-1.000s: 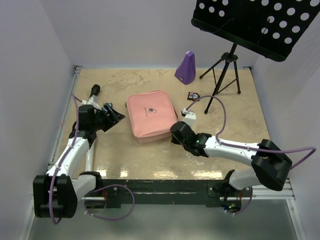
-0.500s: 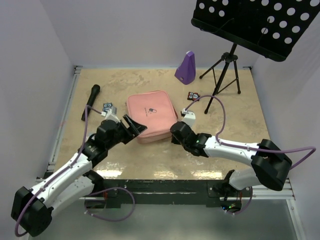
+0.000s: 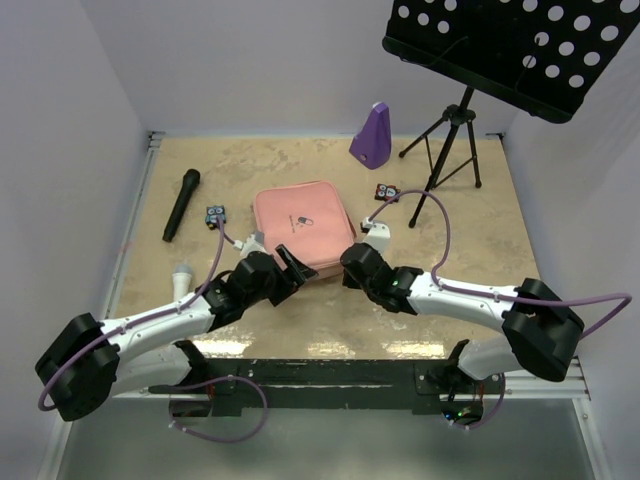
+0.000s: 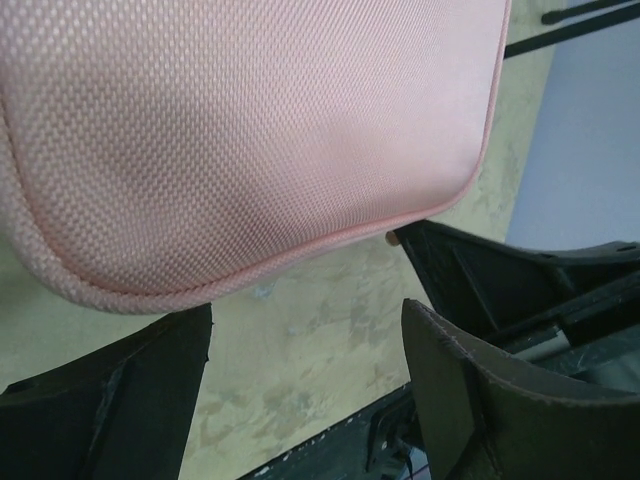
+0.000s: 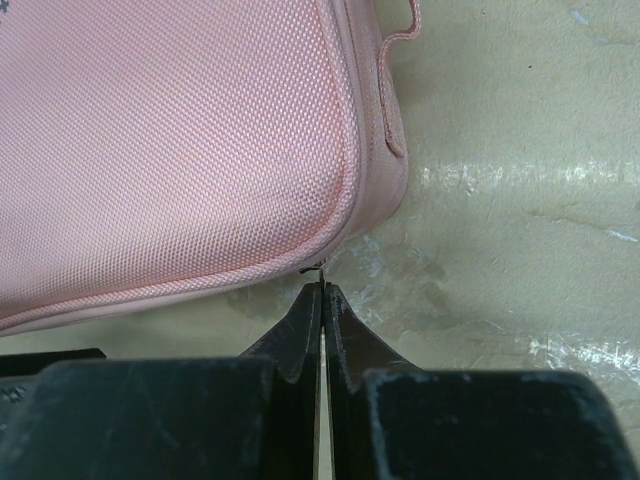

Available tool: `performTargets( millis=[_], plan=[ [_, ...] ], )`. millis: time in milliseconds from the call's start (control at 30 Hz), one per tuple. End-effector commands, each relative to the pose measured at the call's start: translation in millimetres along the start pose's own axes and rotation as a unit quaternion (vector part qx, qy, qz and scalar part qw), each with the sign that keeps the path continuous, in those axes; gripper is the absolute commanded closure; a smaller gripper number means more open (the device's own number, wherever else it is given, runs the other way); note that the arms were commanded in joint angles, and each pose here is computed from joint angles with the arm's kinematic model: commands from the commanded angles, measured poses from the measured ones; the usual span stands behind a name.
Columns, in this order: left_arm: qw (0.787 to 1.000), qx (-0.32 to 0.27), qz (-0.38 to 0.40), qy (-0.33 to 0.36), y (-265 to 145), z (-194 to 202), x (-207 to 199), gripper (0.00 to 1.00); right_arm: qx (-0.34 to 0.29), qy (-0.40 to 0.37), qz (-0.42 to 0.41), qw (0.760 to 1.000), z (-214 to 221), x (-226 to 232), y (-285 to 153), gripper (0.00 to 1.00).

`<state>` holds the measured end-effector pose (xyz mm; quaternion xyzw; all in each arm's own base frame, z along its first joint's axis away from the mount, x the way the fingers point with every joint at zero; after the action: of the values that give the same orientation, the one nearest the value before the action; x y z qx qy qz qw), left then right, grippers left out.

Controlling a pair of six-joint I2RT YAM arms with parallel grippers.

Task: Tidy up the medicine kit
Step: Zip the medicine box at the center of the board.

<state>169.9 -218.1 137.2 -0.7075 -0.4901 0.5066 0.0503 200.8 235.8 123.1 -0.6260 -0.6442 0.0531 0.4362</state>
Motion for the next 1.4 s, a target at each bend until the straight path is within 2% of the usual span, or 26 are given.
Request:
performTargets(
  millis=[0,133,500,733,833,1067,1367],
  plan=[
    [0.994,-0.096,0.028,-0.038,4,-27,-19,0.19,0.012,-0.038,0.040,0.998,9,-25,0,1.00],
    [0.991,-0.126,0.006,-0.054,11,-40,-12,0.19,0.019,-0.041,0.033,0.998,13,-24,-1,1.00],
    [0.988,-0.141,-0.036,-0.054,18,-69,24,0.27,0.040,-0.059,0.010,0.997,32,-15,-3,1.00],
    [0.987,-0.148,-0.050,-0.030,23,-97,35,0.24,0.030,-0.079,0.006,0.996,31,1,0,1.00],
    [0.990,-0.136,-0.033,-0.024,24,-105,30,0.23,0.025,-0.080,0.005,0.996,28,5,0,1.00],
    [0.992,-0.120,0.031,-0.038,17,-81,7,0.21,0.017,-0.082,0.006,0.996,25,7,-1,1.00],
    [0.996,-0.078,0.041,-0.028,38,-57,-23,0.22,0.015,-0.085,0.006,0.996,24,10,0,1.00]
  ],
)
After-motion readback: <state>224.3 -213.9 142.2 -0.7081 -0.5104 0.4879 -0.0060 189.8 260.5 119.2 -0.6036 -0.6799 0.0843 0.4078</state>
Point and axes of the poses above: each gripper's point midway between its finger pads, its own y axis out along the fingers, its own x axis along the line the jaws close on, z = x × y, the point moved 7 cm from there along -y, back along the fingers, and after that the axes turned 15 degrees about y, right-handed, at the moved point
